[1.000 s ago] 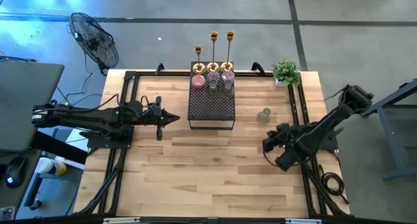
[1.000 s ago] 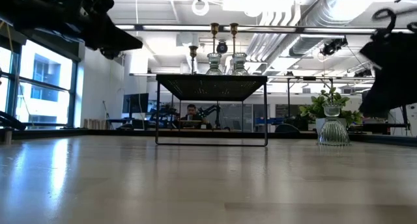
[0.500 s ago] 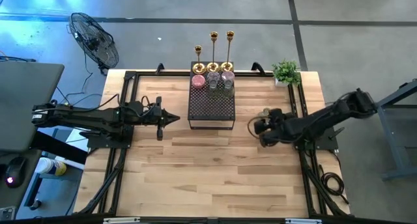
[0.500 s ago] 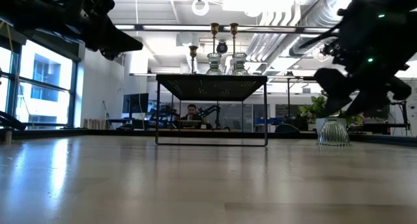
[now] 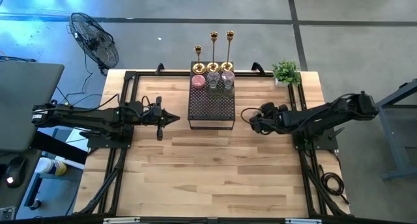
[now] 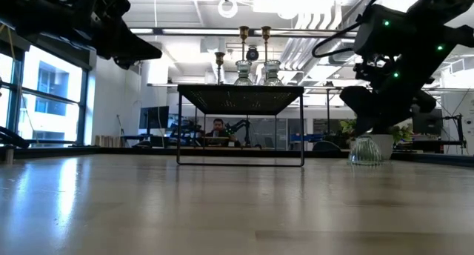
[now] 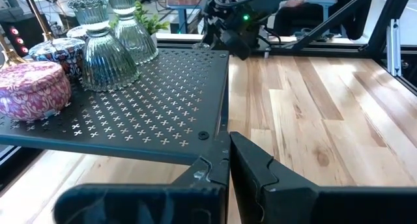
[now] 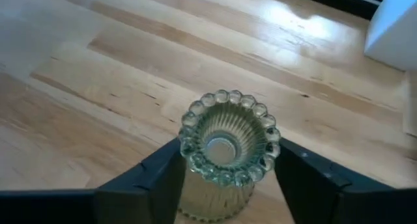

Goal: Pick & Place candle stick holders
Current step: Put the green glass on the shelf

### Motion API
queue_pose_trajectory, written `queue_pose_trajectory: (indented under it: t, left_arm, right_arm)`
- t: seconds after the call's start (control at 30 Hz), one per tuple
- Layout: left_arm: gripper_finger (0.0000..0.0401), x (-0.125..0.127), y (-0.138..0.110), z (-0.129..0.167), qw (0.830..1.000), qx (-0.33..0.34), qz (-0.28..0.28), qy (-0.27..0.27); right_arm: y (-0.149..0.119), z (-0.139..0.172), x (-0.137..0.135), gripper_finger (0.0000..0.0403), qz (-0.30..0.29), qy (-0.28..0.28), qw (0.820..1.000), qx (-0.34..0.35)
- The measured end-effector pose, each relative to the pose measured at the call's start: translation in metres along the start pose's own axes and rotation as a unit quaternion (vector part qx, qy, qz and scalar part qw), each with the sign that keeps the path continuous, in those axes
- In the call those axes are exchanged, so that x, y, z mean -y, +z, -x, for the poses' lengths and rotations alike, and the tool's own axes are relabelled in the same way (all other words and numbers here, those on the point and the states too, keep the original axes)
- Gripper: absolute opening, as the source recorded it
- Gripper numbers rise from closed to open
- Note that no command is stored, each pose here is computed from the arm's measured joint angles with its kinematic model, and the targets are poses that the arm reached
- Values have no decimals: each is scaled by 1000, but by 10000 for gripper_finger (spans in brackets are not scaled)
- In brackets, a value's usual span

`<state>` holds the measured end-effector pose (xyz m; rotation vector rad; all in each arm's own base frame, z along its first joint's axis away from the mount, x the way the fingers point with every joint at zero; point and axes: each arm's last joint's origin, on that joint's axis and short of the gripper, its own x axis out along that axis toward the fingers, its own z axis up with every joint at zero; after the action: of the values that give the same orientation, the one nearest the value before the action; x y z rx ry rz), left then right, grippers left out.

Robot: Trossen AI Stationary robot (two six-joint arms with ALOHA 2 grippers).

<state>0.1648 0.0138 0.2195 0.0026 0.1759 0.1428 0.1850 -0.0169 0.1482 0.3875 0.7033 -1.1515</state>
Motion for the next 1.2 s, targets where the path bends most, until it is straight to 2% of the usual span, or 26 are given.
queue_pose_trajectory:
  t: [0.2,0.4,0.5,0.6,0.67,0.83,0.97,1.07,1.2]
  left_arm:
    - [5,0,0,0,1000,0,0,0]
    - [5,0,0,0,1000,0,-8,0]
    - [5,0,0,0,1000,1,-10,2]
    - [5,-1,-3,0,1000,2,-13,25]
    - [5,-2,-9,0,999,-6,-10,38]
    - [5,-2,-23,1,999,11,5,38]
    - [5,-2,-27,2,999,33,7,38]
    - [5,-2,-27,2,999,34,8,38]
    - [5,-2,-27,2,999,33,8,38]
  right_arm:
    - [1,1,1,116,17,-3,1000,6]
    - [15,29,-3,108,51,35,998,-8]
    - [23,59,-15,115,102,113,988,-24]
    - [22,94,-31,110,151,213,965,-37]
    - [12,113,-42,97,177,263,948,-42]
    - [-39,132,-82,79,213,345,913,-43]
    - [-65,119,-128,88,234,365,901,-17]
    - [-63,104,-165,91,254,353,900,12]
    - [-38,82,-208,92,274,336,900,40]
